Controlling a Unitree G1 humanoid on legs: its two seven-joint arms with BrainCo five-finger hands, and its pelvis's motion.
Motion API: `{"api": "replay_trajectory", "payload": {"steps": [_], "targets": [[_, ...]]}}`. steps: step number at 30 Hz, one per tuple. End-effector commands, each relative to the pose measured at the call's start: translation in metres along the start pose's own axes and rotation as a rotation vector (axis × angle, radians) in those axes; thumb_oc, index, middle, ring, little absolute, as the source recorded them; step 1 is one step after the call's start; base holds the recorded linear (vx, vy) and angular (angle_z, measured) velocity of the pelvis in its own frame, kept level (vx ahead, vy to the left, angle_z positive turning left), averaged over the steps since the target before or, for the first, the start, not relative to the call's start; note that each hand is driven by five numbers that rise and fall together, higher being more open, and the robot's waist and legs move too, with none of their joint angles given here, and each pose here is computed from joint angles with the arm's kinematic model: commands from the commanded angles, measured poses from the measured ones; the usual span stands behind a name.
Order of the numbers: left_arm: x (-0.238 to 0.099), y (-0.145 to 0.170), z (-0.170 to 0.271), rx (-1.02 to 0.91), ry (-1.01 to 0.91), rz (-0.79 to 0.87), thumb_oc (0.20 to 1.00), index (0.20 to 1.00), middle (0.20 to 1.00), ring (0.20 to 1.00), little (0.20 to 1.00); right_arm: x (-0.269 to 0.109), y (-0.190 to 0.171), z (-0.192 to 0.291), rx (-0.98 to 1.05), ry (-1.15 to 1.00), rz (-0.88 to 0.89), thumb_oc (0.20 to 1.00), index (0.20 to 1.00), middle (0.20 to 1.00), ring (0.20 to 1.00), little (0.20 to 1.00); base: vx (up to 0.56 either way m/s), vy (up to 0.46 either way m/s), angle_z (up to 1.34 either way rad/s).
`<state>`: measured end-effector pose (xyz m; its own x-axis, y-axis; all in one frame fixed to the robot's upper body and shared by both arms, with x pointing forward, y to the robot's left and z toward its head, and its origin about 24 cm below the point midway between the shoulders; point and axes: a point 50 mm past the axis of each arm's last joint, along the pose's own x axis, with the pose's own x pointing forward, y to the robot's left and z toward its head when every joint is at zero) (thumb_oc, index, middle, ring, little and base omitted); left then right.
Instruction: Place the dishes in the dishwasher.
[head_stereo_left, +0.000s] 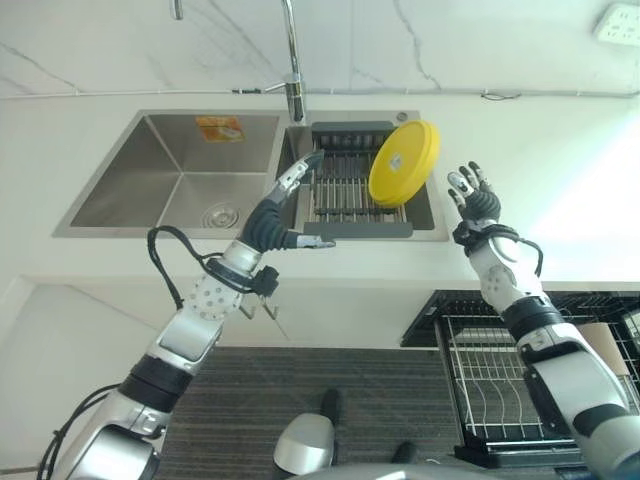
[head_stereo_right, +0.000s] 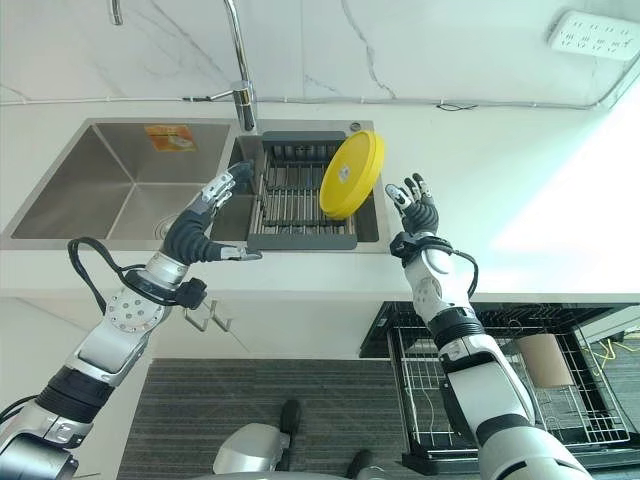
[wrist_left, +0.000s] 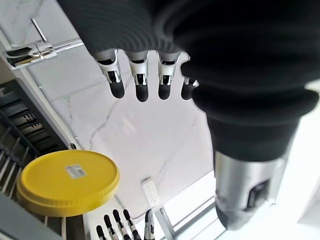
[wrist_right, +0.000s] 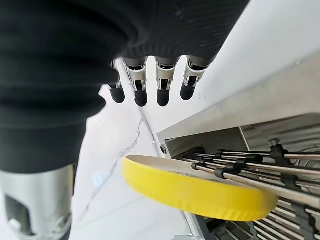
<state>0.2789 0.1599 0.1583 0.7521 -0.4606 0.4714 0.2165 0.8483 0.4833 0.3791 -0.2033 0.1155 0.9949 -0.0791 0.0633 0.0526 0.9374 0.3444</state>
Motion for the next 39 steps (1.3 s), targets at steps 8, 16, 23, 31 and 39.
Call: {"api": "replay_trajectory", "payload": {"steps": [8, 16, 23, 31, 39], "targets": [[0.019, 0.013, 0.03, 0.001, -0.201, 0.051, 1.0, 1.0, 1.0, 1.0, 1.0, 0.019, 0.029, 0.068, -0.044, -0.229, 0.121, 1.0, 1.0, 1.0, 1.0, 1.0, -0.14, -0.015, 0.0], [0.025, 0.014, 0.033, 0.013, -0.229, 0.071, 1.0, 1.0, 1.0, 1.0, 1.0, 0.021, 0.041, 0.081, -0.1, -0.272, 0.163, 1.0, 1.0, 1.0, 1.0, 1.0, -0.06, 0.014, 0.0], [0.024, 0.013, 0.035, 0.017, -0.239, 0.07, 1.0, 1.0, 1.0, 1.0, 1.0, 0.021, 0.057, 0.087, -0.228, -0.303, 0.226, 1.0, 1.0, 1.0, 1.0, 1.0, -0.02, 0.003, 0.0], [0.022, 0.011, 0.033, 0.021, -0.228, 0.055, 1.0, 1.0, 1.0, 1.0, 1.0, 0.022, 0.069, 0.09, -0.366, -0.31, 0.254, 1.0, 1.0, 1.0, 1.0, 1.0, 0.0, 0.0, 0.0], [0.024, 0.012, 0.034, 0.028, -0.239, 0.056, 1.0, 1.0, 1.0, 1.0, 1.0, 0.023, 0.075, 0.1, -0.396, -0.346, 0.249, 1.0, 1.0, 1.0, 1.0, 1.0, -0.01, 0.001, 0.0]]}}
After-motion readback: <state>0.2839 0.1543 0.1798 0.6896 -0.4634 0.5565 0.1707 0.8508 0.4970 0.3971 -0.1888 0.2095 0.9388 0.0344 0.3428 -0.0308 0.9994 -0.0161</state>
